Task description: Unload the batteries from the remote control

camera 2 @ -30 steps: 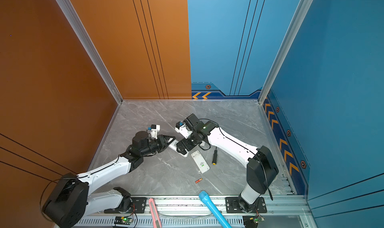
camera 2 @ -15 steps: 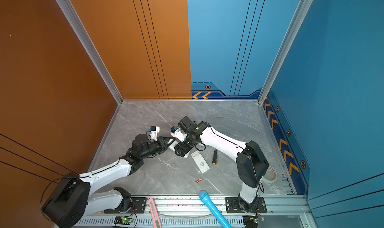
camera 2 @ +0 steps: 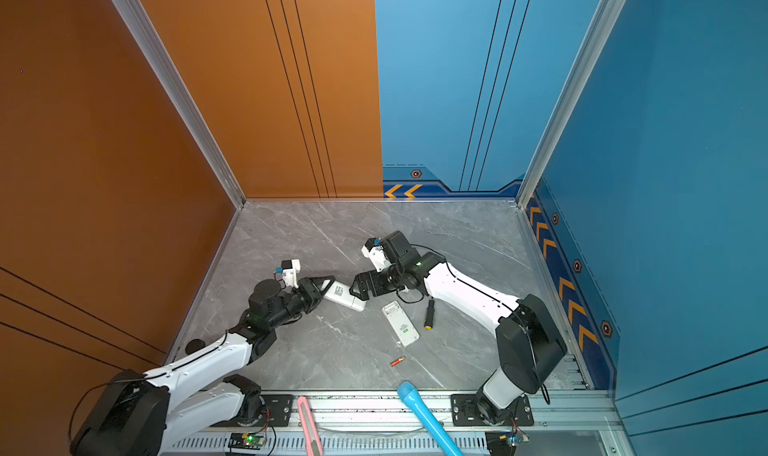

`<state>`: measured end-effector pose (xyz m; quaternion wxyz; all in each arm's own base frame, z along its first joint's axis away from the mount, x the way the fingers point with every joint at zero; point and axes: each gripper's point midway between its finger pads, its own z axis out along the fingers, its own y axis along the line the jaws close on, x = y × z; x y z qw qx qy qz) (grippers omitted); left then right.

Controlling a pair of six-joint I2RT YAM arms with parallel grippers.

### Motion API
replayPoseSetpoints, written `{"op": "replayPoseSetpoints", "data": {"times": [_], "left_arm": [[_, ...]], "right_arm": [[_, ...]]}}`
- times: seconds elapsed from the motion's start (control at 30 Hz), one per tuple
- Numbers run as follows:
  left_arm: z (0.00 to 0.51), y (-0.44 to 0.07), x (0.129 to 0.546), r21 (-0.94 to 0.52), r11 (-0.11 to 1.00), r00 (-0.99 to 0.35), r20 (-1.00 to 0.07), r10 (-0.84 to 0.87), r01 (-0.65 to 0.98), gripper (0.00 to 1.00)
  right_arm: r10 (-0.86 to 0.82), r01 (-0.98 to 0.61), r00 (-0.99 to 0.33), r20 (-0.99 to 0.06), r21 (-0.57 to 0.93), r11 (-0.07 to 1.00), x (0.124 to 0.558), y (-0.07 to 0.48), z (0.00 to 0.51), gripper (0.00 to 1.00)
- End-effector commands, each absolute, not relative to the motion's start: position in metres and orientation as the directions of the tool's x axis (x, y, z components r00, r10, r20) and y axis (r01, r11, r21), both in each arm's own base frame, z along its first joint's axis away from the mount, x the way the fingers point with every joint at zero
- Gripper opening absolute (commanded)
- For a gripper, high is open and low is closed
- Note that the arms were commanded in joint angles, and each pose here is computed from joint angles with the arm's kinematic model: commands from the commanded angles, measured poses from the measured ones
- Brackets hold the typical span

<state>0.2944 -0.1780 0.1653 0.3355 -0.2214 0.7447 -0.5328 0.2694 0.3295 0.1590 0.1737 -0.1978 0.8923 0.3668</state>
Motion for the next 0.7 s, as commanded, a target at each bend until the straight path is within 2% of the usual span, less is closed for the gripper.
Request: {"op": "replayPoseSetpoints", "data": {"times": [0.0,0.33,0.67], "left_arm": [[0.177,-0.164,0.299,-0.954,0.297,-0.620,-0.261,-0.740,0.047,0.00],[0.185,-0.148,0.304,-0.971,0.236,-0.574,-0.218,-0.789,0.044,0.00],[0.186,-0.140,0.306,-0.979,0.201,-0.552,-0.185,-0.813,0.032,0.00]], "right_arm": [[-0.020,-0.342,-0.914,-0.405,0.743,0.576,0.286,0.339,0.181,0.97],[0.156,-0.209,-0.938,-0.310,0.864,0.458,0.302,0.345,0.173,0.83],[0.146,-0.180,-0.955,-0.258,0.896,0.406,0.298,0.366,0.155,0.67]]}}
